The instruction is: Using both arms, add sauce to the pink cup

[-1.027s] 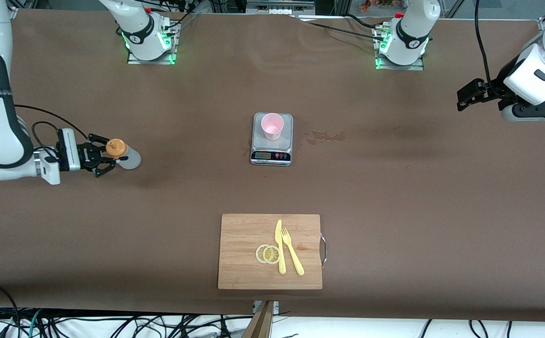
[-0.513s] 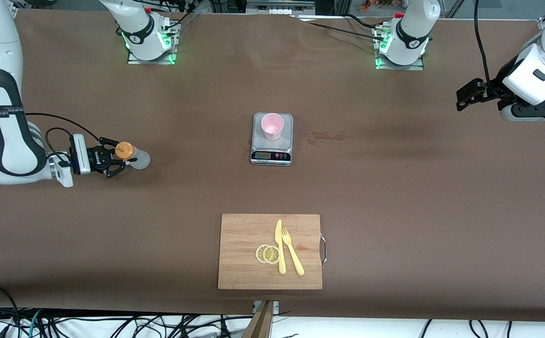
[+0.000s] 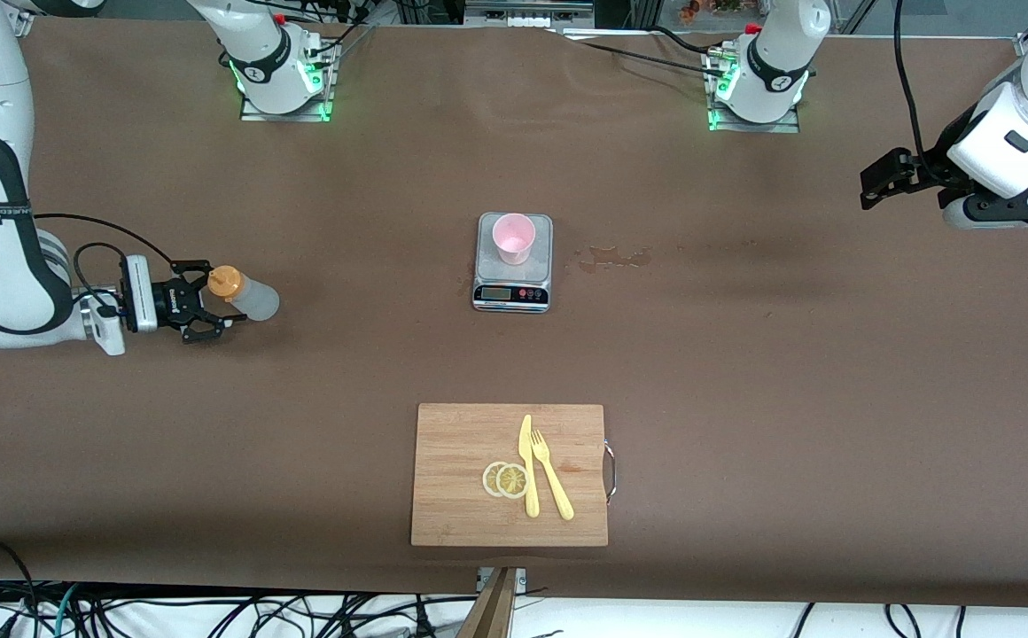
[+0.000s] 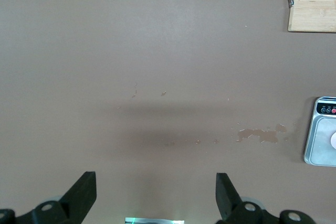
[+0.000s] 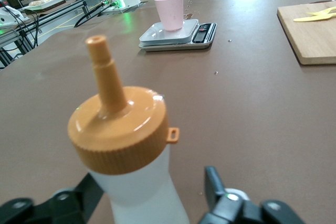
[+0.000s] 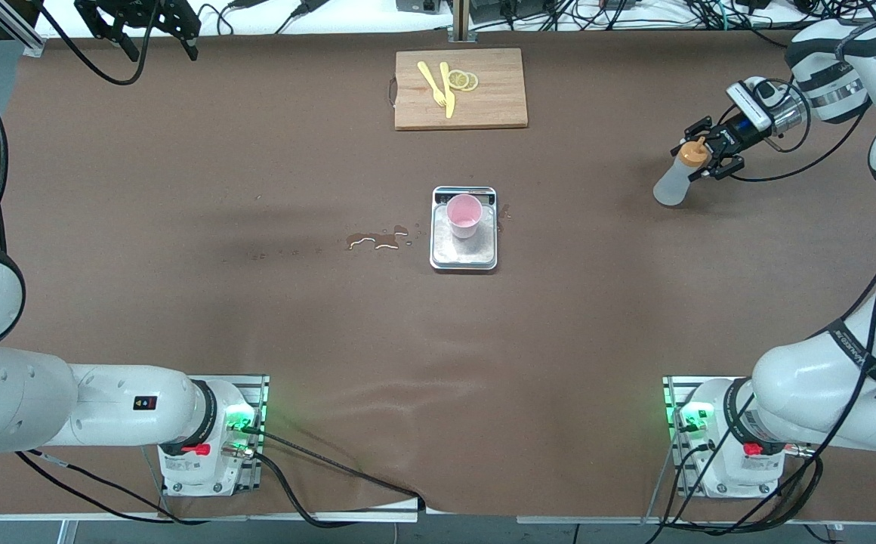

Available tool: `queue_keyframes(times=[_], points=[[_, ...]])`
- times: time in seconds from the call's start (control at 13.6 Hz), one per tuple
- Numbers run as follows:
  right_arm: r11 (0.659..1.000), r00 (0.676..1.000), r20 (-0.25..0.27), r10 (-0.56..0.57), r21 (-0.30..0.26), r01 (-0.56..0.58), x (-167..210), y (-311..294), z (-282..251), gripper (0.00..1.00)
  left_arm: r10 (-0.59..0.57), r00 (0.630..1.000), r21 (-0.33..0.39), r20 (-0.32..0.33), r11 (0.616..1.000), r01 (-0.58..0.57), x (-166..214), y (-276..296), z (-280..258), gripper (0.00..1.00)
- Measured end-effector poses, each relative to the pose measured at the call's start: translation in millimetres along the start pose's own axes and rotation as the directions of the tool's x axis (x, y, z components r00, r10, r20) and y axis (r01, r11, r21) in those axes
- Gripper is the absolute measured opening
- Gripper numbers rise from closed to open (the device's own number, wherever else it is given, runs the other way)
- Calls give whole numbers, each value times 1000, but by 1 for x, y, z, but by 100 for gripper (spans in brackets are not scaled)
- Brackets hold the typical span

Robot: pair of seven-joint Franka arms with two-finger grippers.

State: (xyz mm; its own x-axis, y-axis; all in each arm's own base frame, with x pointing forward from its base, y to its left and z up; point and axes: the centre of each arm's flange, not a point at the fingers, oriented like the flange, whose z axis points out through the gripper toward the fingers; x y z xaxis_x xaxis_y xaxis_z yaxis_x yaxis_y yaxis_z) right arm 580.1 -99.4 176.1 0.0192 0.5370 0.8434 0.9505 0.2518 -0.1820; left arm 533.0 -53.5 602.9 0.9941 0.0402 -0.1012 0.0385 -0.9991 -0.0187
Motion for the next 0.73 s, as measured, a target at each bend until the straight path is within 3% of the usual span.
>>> queue_keyframes(times=[0.07, 0.44, 0.73], points=[[1000, 1000, -2, -3, 2, 3, 2, 0, -1, 100, 3, 1000, 0, 0, 1000, -3, 0, 2, 0, 100], [999, 999, 9, -50, -3, 50, -2, -7, -17, 100, 10, 1000, 1, 0, 1000, -10, -1, 6, 0, 100], [997, 994, 86, -67, 38, 64, -19, -28, -41, 100, 5, 1000, 1, 0, 1000, -5, -1, 5, 0, 100]])
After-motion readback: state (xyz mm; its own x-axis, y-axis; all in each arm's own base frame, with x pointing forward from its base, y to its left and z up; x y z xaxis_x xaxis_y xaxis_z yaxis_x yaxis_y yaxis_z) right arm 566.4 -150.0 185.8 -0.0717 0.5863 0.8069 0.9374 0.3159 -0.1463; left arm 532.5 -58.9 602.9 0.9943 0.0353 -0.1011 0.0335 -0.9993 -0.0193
